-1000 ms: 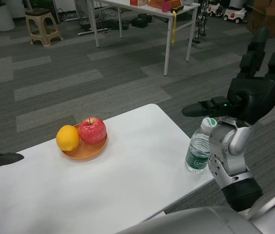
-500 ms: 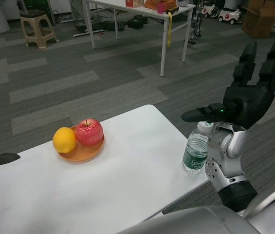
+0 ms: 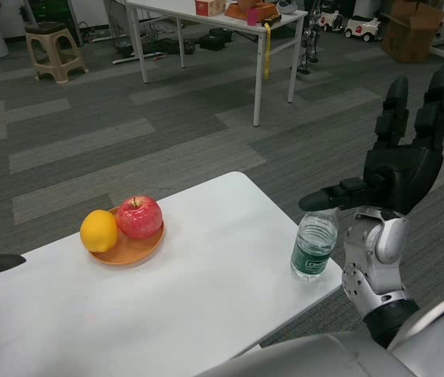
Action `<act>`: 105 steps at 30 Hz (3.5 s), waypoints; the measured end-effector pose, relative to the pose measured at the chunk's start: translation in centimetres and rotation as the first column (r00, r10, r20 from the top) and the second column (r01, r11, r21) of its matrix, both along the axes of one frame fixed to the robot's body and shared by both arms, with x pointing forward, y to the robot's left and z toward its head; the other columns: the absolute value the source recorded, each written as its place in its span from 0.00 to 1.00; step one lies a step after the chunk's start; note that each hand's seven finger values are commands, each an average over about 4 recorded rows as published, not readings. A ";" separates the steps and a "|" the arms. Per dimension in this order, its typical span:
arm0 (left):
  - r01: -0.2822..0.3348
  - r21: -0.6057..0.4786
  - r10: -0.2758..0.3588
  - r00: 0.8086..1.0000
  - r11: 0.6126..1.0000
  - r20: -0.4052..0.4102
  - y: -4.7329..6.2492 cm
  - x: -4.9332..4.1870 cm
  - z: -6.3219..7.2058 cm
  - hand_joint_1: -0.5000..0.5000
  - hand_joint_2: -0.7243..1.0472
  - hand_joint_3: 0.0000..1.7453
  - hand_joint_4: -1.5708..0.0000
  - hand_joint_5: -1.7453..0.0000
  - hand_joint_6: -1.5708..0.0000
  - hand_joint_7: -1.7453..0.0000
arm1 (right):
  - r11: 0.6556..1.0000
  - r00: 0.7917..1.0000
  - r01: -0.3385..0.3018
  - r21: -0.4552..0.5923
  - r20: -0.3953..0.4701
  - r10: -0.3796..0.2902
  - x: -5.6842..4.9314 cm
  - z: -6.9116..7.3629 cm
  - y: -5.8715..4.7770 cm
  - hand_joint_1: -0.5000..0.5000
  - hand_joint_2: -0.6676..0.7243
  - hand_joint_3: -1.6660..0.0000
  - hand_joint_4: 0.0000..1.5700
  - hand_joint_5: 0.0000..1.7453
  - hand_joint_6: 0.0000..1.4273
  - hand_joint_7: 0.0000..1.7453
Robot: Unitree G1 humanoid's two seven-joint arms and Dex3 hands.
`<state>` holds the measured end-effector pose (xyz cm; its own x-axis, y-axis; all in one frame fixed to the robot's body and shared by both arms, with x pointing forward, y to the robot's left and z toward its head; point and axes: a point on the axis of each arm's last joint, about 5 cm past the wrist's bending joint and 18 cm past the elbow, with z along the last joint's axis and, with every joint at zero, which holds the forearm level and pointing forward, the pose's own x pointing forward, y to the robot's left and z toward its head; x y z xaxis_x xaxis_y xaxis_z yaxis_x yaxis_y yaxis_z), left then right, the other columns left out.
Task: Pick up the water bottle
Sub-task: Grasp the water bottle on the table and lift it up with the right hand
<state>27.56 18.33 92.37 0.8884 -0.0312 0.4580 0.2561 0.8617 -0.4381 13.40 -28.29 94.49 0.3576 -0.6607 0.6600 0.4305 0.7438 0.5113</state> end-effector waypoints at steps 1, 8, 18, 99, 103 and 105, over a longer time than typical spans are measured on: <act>-0.001 0.000 0.001 1.000 1.000 -0.003 0.0 0.01 0.0 0.00 0.30 0.05 1.00 0.94 1.00 1.00 | 1.000 1.000 0.000 -0.004 -0.006 0.000 -0.1 -0.1 0.0 0.00 1.00 1.00 0.00 0.00 0.00 0.04; -0.004 -0.012 0.003 1.000 1.000 -0.020 0.1 0.13 -0.3 0.00 0.30 0.05 1.00 0.94 1.00 1.00 | 0.998 0.998 -0.011 -0.056 -0.065 0.008 -1.0 -0.7 -0.5 0.00 1.00 1.00 0.00 0.00 0.00 0.10; 0.002 -0.011 -0.002 1.000 1.000 -0.023 0.2 0.44 -0.2 0.00 0.30 0.05 1.00 0.94 1.00 1.00 | 0.985 0.978 -0.066 -0.159 -0.207 0.032 -2.4 -1.6 -1.8 0.00 1.00 1.00 0.00 0.00 0.00 0.09; 0.024 0.009 -0.024 0.999 1.000 -0.045 -0.2 0.62 -0.5 0.00 0.30 0.05 1.00 0.94 1.00 1.00 | 0.907 0.594 -0.413 -0.085 -0.780 0.197 -1.7 -8.9 -4.2 0.00 0.86 1.00 0.00 0.00 0.00 0.16; 0.027 0.010 -0.027 0.999 1.000 -0.044 -0.2 0.62 -0.5 0.00 0.30 0.05 1.00 0.94 1.00 1.00 | 0.905 0.585 -0.420 -0.070 -0.783 0.211 -1.5 -9.3 -4.0 0.00 0.86 1.00 0.00 0.00 0.00 0.16; 0.028 0.010 -0.027 0.999 1.000 -0.044 -0.3 0.62 -0.5 0.00 0.30 0.04 1.00 0.94 1.00 1.00 | 0.903 0.582 -0.424 -0.063 -0.783 0.219 -1.3 -9.4 -3.9 0.00 0.86 1.00 0.00 0.00 0.00 0.16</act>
